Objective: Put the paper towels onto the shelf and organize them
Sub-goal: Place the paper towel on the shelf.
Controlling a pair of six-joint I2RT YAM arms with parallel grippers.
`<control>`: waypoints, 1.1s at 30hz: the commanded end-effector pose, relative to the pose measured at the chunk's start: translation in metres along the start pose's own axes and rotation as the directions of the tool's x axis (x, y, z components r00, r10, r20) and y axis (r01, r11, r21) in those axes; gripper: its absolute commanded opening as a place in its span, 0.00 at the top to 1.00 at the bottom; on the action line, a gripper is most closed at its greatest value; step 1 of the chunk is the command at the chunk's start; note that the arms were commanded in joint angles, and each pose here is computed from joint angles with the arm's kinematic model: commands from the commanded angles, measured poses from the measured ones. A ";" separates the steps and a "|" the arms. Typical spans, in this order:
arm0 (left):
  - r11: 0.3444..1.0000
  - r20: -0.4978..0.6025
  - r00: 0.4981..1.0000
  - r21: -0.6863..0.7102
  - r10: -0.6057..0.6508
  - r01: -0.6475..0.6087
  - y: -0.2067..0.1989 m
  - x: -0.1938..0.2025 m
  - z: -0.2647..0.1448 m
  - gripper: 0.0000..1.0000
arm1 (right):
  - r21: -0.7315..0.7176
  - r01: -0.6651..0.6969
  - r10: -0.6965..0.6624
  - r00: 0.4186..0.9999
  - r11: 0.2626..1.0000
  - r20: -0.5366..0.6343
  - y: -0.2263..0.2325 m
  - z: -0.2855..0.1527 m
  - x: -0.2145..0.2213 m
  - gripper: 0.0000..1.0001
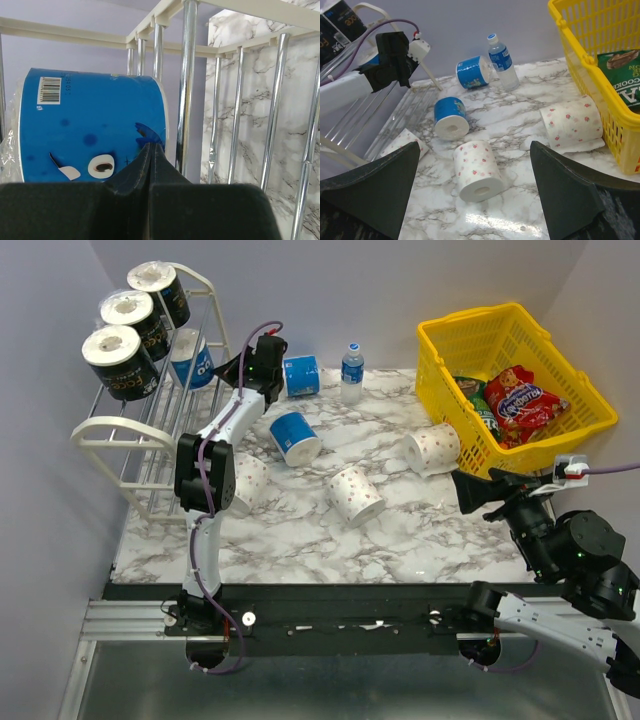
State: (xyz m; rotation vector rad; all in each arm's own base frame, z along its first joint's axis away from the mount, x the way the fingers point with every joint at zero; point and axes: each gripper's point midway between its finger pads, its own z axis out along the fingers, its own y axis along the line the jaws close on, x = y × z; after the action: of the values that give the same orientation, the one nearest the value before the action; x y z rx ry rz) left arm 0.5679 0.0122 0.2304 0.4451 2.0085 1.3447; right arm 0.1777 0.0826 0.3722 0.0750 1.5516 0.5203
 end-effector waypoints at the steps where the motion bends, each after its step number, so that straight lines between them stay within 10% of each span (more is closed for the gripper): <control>1: 0.995 -0.028 0.997 -0.063 -0.077 0.075 0.033 0.009 0.003 0.95 | -0.007 0.012 -0.012 1.000 1.000 -0.009 -0.002 -0.004 -0.001 0.00; 7: 0.994 -0.009 0.994 -0.043 -0.106 0.105 0.036 -0.002 -0.010 0.93 | 0.022 0.018 -0.018 1.000 1.000 -0.014 -0.006 -0.002 0.003 0.00; 21: 0.916 0.366 0.881 0.369 -0.301 0.159 0.005 -0.092 -0.210 0.24 | -0.016 0.003 -0.004 0.998 1.000 -0.061 0.003 -0.002 0.014 0.00; 23: 0.907 0.388 0.871 0.398 -0.303 0.138 -0.008 -0.087 -0.236 0.01 | -0.026 -0.009 0.008 0.999 1.000 -0.054 0.002 -0.005 0.012 0.00; 33: 0.924 0.347 0.928 0.383 -0.132 -0.012 -0.116 -0.018 -0.248 0.04 | -0.043 -0.078 0.079 0.997 0.996 0.012 -0.016 -0.031 -0.011 0.00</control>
State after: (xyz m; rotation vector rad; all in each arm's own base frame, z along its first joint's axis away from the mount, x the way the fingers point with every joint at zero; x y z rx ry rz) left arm 0.4232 -0.2230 0.2273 0.7758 1.9044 0.6895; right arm 0.1619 0.0664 0.3725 0.1016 1.5322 0.5928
